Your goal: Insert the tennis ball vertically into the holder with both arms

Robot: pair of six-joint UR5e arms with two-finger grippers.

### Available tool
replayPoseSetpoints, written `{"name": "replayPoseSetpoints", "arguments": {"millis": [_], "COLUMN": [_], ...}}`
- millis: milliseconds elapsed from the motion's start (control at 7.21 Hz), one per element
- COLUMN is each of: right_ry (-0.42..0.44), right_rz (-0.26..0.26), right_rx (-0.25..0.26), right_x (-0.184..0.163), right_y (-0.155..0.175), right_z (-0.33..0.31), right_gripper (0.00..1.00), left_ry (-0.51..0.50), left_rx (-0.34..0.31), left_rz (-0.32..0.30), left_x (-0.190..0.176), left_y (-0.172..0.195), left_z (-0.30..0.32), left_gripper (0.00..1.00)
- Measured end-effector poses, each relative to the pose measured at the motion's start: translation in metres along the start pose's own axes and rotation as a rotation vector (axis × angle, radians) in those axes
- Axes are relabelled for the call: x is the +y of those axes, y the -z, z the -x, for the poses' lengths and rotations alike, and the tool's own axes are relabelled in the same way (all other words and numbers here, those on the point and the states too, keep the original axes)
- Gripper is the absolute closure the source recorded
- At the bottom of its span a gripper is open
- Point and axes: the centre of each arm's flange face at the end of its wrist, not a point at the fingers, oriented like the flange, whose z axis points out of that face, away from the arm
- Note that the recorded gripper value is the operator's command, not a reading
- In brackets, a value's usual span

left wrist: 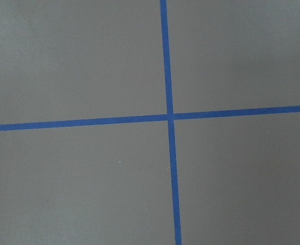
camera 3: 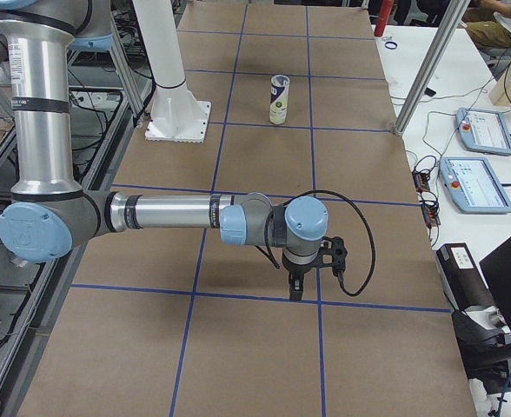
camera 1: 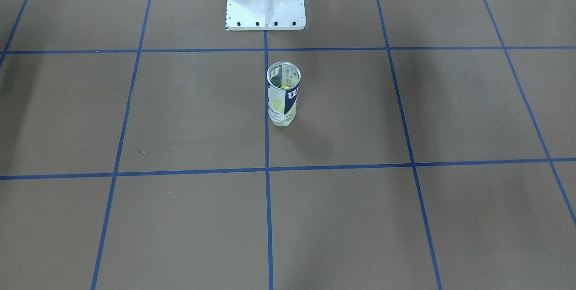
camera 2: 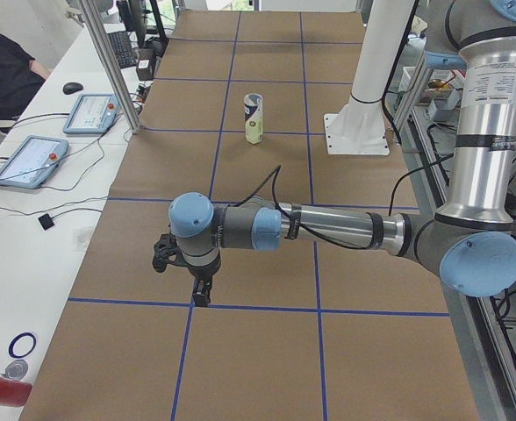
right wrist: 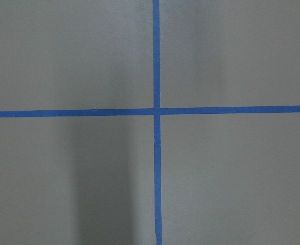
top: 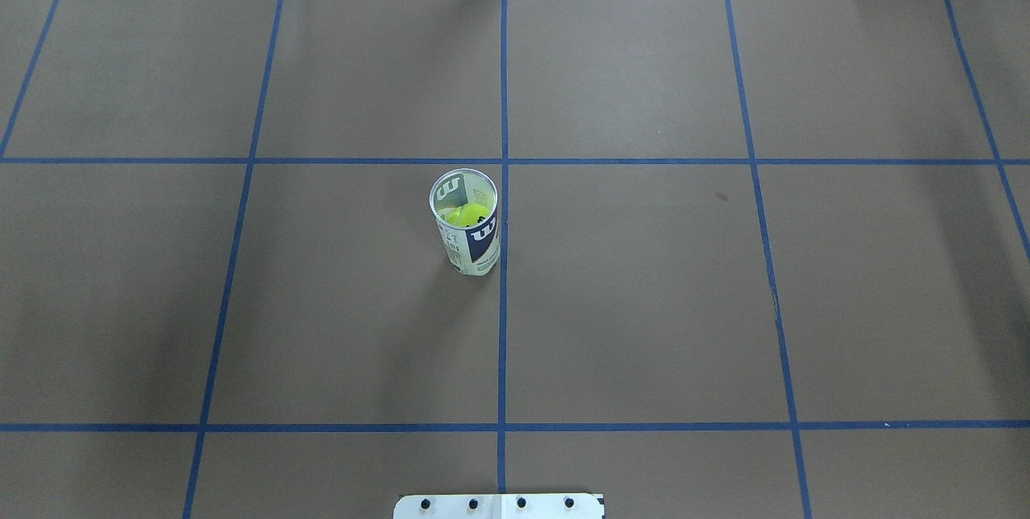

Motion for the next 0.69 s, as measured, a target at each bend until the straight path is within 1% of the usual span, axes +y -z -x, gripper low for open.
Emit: {"name": "replayPoseSetpoints", "arguments": {"millis": [693], "right_ry": [0.005], "right_rz": [-0.010], "right_rx": [0.000], "right_x": [-0.0078], "right_y": [0.0053], "right_z": [0.0051], "right_gripper": [0.01], "left_ry": [0.000], "left_rx": [0.004], "left_rz": [0.005], "left_x": [0.0023], "left_y": [-0.0032], "left_z": [0.0035], "left_gripper": [0.00]}}
